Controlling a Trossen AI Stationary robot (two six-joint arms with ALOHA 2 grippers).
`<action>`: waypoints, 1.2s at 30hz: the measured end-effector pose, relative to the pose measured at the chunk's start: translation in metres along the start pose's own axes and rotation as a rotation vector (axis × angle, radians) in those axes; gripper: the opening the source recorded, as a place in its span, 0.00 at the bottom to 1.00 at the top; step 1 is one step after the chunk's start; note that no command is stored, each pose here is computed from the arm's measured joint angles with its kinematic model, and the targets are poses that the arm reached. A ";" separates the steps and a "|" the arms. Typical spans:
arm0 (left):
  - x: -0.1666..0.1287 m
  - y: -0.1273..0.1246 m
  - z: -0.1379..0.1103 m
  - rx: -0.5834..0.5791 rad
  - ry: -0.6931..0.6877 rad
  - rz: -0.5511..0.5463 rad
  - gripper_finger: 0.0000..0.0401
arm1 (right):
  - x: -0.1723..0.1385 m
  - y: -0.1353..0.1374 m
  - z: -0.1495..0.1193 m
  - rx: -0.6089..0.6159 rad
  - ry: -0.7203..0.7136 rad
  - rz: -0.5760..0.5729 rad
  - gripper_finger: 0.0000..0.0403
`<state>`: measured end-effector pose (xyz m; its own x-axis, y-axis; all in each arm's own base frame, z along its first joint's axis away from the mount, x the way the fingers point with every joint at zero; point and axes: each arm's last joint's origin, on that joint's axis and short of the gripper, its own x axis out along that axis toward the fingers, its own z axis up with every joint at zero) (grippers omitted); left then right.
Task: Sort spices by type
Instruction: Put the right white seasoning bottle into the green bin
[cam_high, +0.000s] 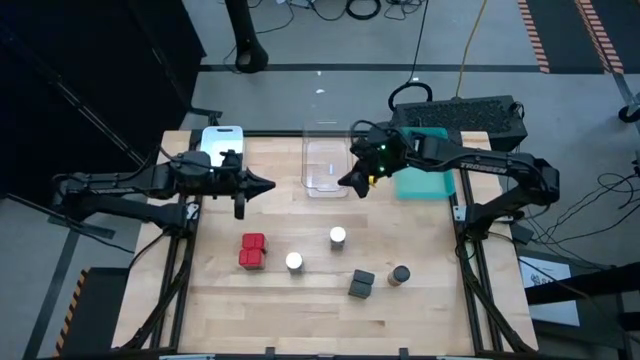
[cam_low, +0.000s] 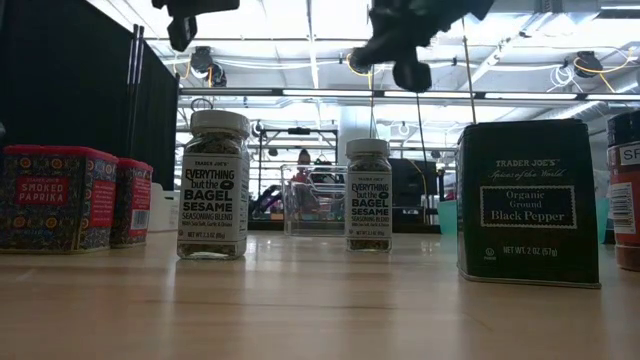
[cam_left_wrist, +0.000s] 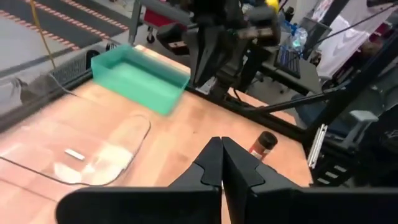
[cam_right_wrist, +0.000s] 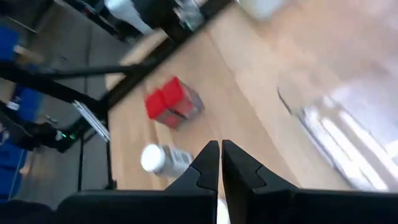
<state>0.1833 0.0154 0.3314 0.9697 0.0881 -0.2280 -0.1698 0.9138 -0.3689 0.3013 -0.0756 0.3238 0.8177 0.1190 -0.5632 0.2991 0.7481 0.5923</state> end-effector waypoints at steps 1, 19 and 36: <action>0.000 0.000 0.000 -0.021 -0.002 -0.001 0.01 | 0.001 0.000 -0.004 0.010 0.033 -0.019 0.00; -0.003 0.005 0.000 -0.207 -0.030 0.091 0.01 | 0.012 0.082 -0.056 0.051 0.307 -0.280 0.00; -0.035 0.006 -0.003 -0.230 0.021 0.113 0.01 | 0.084 0.059 -0.073 0.146 0.363 -0.470 0.00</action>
<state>0.1482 0.0161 0.3344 0.9386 0.1744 -0.2975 -0.3152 0.7839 -0.5349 0.3517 0.0261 0.2699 0.3700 0.0318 -0.9285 0.6725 0.6803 0.2913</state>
